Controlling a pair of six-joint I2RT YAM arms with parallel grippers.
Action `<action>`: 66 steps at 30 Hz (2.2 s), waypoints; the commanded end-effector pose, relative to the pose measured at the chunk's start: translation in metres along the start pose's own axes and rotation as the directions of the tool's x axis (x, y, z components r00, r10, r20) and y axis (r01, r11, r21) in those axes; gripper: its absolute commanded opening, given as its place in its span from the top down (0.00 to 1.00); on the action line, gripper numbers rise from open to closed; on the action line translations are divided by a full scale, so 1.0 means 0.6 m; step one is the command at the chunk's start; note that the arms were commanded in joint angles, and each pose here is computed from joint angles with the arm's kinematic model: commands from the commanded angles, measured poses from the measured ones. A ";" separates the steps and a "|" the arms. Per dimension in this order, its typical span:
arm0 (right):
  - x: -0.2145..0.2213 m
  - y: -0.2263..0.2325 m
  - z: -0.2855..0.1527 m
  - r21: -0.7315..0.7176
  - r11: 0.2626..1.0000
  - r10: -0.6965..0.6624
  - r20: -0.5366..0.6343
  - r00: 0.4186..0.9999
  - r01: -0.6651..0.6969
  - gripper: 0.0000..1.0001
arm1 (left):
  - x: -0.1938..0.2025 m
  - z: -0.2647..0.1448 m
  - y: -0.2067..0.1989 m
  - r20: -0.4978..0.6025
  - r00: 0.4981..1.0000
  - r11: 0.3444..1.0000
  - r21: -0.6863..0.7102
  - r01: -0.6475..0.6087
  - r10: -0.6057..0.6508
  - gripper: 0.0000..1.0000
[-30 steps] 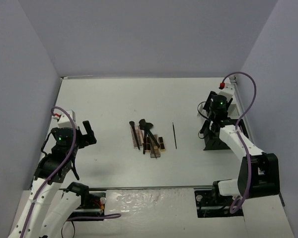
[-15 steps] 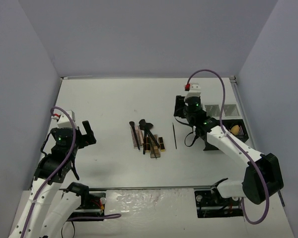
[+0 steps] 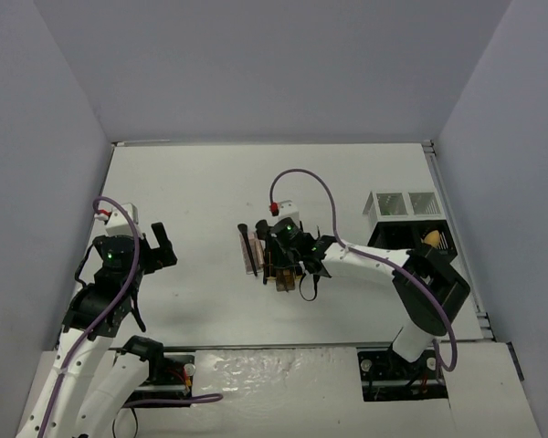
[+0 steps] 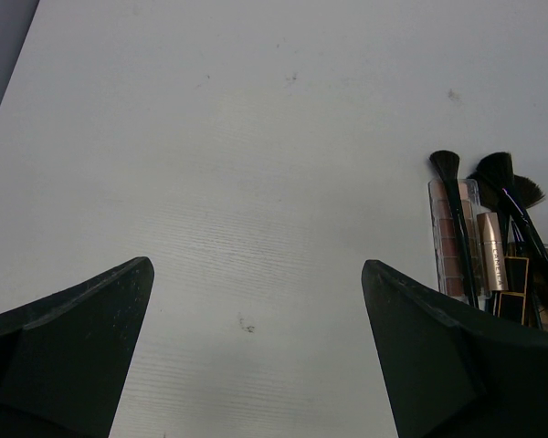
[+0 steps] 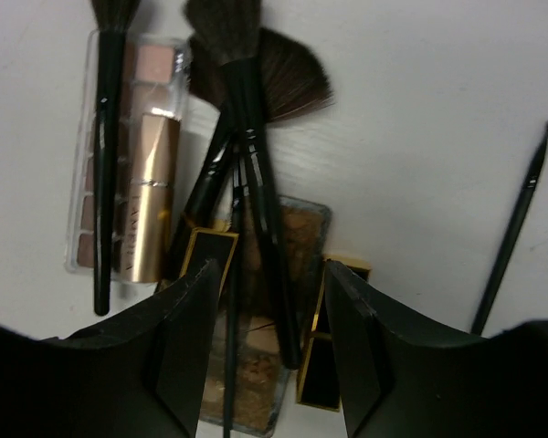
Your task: Organize the makeup
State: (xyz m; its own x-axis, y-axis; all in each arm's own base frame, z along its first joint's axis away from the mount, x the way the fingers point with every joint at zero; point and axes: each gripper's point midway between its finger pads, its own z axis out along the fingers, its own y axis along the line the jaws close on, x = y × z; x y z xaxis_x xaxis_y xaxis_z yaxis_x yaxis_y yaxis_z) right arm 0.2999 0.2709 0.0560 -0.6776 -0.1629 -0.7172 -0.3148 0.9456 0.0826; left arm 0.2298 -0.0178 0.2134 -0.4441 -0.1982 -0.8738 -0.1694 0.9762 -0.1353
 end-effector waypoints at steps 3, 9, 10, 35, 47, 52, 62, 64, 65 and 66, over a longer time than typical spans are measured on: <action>-0.095 0.098 -0.011 -0.053 0.999 0.001 0.178 0.984 0.008 0.54 | -0.026 0.000 -0.008 0.042 0.999 1.000 0.013 0.023 -0.024 0.03; -0.091 0.125 0.025 -0.049 0.999 -0.004 0.162 0.987 0.012 0.55 | -0.026 -0.001 -0.009 0.044 0.999 1.000 0.018 0.025 -0.026 0.03; -0.090 0.127 0.030 -0.045 0.999 -0.003 0.160 0.987 0.010 0.56 | -0.027 -0.001 -0.009 0.045 0.999 0.999 0.020 0.026 -0.027 0.03; -0.225 0.051 -0.075 0.091 0.995 -0.010 0.407 0.914 -0.030 1.00 | -0.027 -0.003 -0.008 0.047 0.999 0.999 0.018 0.027 -0.028 0.03; -0.275 -0.389 -0.193 0.399 0.806 0.127 0.604 0.787 -0.437 1.00 | -0.029 -0.005 -0.009 0.054 0.998 0.999 0.023 0.029 -0.030 0.03; -0.257 -0.476 -0.214 0.432 0.724 0.162 0.652 0.741 -0.538 1.00 | -0.029 -0.005 -0.009 0.053 0.998 0.999 0.022 0.029 -0.030 0.03; -0.244 -0.535 -0.162 0.462 0.709 0.197 0.597 0.778 -0.533 0.78 | -0.028 -0.004 -0.008 0.053 0.998 0.999 0.020 0.028 -0.029 0.03; -0.244 -0.532 -0.156 0.451 0.722 0.203 0.587 0.784 -0.525 0.63 | -0.028 -0.004 -0.008 0.053 0.998 0.999 0.020 0.028 -0.029 0.03; -0.244 -0.529 -0.154 0.445 0.728 0.207 0.582 0.786 -0.522 0.59 | -0.028 -0.004 -0.009 0.052 0.998 0.999 0.021 0.028 -0.029 0.03; -0.246 -0.523 -0.155 0.434 0.739 0.209 0.579 0.788 -0.515 0.56 | -0.028 -0.004 -0.009 0.051 0.998 0.999 0.022 0.028 -0.029 0.03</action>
State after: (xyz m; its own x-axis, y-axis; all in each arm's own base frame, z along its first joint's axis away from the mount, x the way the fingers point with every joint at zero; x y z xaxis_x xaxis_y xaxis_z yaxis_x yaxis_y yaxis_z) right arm 0.4179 -0.0398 0.1606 -0.3168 0.2155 -0.9237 0.4621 0.8855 0.0481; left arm 0.2288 -0.0188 0.2134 -0.4426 -0.1993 -0.8743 -0.1632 0.9766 -0.1400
